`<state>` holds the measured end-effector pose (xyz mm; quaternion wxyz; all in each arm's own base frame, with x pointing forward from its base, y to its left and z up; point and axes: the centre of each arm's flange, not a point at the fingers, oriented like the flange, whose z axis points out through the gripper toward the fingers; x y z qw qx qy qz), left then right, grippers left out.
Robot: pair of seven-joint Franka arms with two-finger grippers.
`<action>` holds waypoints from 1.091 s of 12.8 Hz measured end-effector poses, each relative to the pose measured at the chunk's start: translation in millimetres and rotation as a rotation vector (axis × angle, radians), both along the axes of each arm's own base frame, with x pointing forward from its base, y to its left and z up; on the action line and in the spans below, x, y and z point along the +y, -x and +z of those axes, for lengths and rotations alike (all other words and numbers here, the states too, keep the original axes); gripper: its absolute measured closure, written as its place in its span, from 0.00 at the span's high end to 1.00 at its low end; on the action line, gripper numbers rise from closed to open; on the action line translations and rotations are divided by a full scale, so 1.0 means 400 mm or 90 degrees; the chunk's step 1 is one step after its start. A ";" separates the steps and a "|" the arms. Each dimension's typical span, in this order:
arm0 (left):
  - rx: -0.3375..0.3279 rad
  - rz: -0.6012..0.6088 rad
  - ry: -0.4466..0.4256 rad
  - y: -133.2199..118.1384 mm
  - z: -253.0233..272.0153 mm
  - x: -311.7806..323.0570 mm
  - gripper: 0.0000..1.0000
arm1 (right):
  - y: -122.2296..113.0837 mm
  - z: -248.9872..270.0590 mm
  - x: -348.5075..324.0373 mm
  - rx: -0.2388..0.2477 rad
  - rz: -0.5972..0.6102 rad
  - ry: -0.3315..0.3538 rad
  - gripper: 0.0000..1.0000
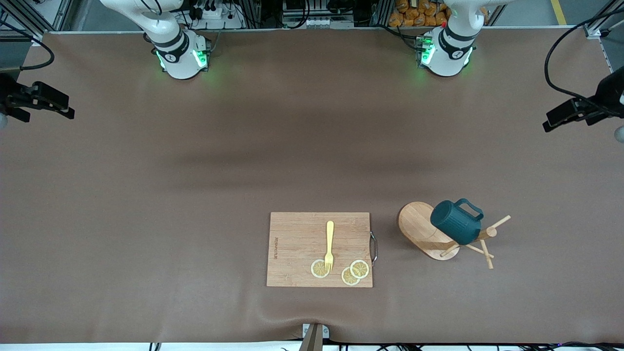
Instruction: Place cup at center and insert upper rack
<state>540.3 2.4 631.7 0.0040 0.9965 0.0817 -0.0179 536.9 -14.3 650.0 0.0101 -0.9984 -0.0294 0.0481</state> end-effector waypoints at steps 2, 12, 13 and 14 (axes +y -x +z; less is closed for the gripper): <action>-0.005 -0.002 -0.001 0.020 0.016 -0.007 1.00 | 0.002 0.005 0.000 0.000 0.000 0.000 1.00; -0.006 -0.022 -0.002 0.029 0.020 -0.050 1.00 | 0.035 0.051 0.001 -0.009 0.000 0.000 1.00; -0.007 -0.022 -0.002 0.031 0.022 -0.050 1.00 | 0.035 0.051 0.001 -0.009 0.000 0.000 1.00; -0.008 -0.022 -0.002 0.032 0.024 -0.050 1.00 | 0.035 0.051 0.001 -0.009 0.000 0.000 1.00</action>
